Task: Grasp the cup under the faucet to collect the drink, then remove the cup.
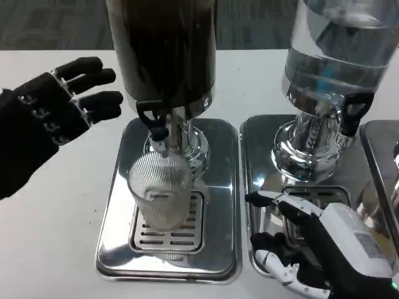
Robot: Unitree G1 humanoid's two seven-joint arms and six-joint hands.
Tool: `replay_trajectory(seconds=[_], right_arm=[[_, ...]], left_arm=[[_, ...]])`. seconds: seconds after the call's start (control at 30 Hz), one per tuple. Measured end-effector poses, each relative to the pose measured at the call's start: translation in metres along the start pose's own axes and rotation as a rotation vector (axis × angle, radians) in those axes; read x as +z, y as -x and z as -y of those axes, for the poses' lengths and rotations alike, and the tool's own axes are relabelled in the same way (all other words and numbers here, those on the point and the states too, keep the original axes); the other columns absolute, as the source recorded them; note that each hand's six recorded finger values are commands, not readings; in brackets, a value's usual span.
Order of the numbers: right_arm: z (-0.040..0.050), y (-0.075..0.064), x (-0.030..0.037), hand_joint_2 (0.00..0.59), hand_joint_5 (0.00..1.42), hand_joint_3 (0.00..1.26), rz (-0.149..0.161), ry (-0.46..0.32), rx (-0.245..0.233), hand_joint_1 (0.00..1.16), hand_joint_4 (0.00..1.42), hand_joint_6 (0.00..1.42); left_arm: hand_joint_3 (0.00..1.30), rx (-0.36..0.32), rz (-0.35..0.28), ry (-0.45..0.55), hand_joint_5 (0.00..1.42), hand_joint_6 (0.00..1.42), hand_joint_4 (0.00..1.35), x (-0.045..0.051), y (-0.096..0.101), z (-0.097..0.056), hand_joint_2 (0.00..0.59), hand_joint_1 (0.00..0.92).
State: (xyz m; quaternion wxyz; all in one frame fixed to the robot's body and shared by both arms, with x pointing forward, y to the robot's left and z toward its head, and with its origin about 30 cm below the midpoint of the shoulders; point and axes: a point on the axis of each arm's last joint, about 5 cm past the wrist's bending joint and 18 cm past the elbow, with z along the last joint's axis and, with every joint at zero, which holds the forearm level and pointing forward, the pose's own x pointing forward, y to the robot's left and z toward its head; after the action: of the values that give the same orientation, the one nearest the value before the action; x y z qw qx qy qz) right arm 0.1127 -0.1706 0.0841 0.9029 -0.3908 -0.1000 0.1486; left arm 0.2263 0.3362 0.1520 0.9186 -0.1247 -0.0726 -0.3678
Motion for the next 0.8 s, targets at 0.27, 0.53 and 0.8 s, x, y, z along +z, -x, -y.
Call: replay_trajectory(seconds=[0.27, 0.53, 0.8], right_arm=[[-0.0017, -0.001, 0.0004, 0.411, 0.24, 0.29, -0.002, -0.01, -0.011, 0.47, 0.27, 0.29], [-0.0037, -0.002, 0.0003, 0.416, 0.24, 0.29, -0.004, -0.017, -0.024, 0.46, 0.27, 0.28], [-0.0068, -0.003, -0.0012, 0.419, 0.24, 0.28, -0.016, -0.027, -0.022, 0.45, 0.27, 0.28]], left_arm=[[0.17, -0.058, 0.001, 0.034, 0.15, 0.11, 0.05, 0.01, -0.01, -0.001, 0.014, 0.0], [0.15, -0.147, -0.009, 0.064, 0.13, 0.09, 0.03, 0.013, -0.024, 0.001, 0.012, 0.0], [0.17, -0.193, -0.028, 0.096, 0.14, 0.09, 0.05, 0.0099, -0.033, 0.005, 0.018, 0.0]])
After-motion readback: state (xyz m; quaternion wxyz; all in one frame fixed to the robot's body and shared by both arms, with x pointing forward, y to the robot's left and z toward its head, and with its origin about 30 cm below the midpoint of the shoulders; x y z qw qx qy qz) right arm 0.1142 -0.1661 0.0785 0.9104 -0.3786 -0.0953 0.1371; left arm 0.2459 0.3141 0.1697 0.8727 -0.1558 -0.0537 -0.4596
